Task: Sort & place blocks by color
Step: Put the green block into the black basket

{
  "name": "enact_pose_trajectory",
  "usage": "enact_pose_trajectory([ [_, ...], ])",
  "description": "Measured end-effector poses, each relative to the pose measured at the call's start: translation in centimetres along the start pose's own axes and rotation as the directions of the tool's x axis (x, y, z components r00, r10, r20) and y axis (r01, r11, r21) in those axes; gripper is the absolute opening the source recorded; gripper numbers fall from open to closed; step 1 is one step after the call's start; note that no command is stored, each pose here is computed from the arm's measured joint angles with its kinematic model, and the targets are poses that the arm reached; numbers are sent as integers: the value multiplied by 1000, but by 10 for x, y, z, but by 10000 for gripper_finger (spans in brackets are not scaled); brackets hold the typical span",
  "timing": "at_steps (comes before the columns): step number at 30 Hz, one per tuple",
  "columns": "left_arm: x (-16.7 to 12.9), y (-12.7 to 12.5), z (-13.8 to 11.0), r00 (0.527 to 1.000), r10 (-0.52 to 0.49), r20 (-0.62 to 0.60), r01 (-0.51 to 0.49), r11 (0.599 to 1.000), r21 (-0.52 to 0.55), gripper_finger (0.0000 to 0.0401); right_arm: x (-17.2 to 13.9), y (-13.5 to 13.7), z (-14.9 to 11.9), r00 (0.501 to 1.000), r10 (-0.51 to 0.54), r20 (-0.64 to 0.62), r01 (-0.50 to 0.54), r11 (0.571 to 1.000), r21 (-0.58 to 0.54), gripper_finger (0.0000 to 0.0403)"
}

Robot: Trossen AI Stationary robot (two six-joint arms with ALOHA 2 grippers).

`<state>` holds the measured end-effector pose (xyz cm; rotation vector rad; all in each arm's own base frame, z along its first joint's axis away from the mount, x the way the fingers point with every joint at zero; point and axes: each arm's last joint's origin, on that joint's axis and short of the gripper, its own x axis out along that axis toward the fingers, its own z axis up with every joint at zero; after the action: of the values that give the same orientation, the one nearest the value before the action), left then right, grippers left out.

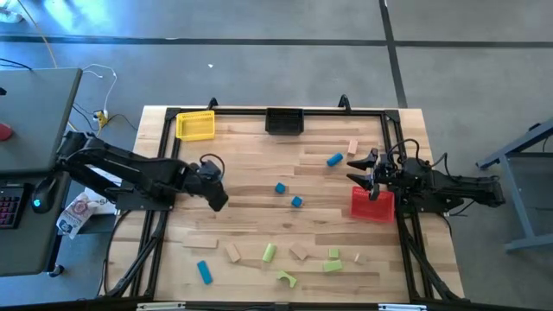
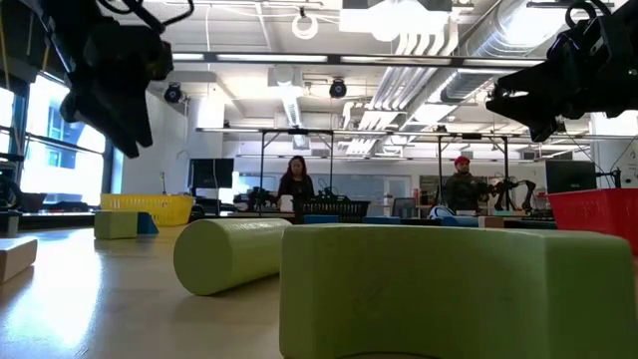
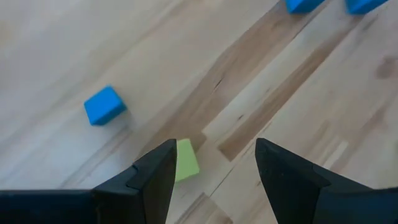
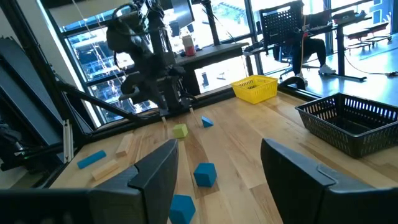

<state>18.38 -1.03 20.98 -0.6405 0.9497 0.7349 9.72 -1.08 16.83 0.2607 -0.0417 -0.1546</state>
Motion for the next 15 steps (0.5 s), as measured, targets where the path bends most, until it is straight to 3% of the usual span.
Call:
enact_pose_trajectory([
  [15, 45, -11, -11, 973, 180, -143, -186, 982, -33, 203, 0, 0, 0, 1000, 0, 0, 0, 1000, 0, 216],
])
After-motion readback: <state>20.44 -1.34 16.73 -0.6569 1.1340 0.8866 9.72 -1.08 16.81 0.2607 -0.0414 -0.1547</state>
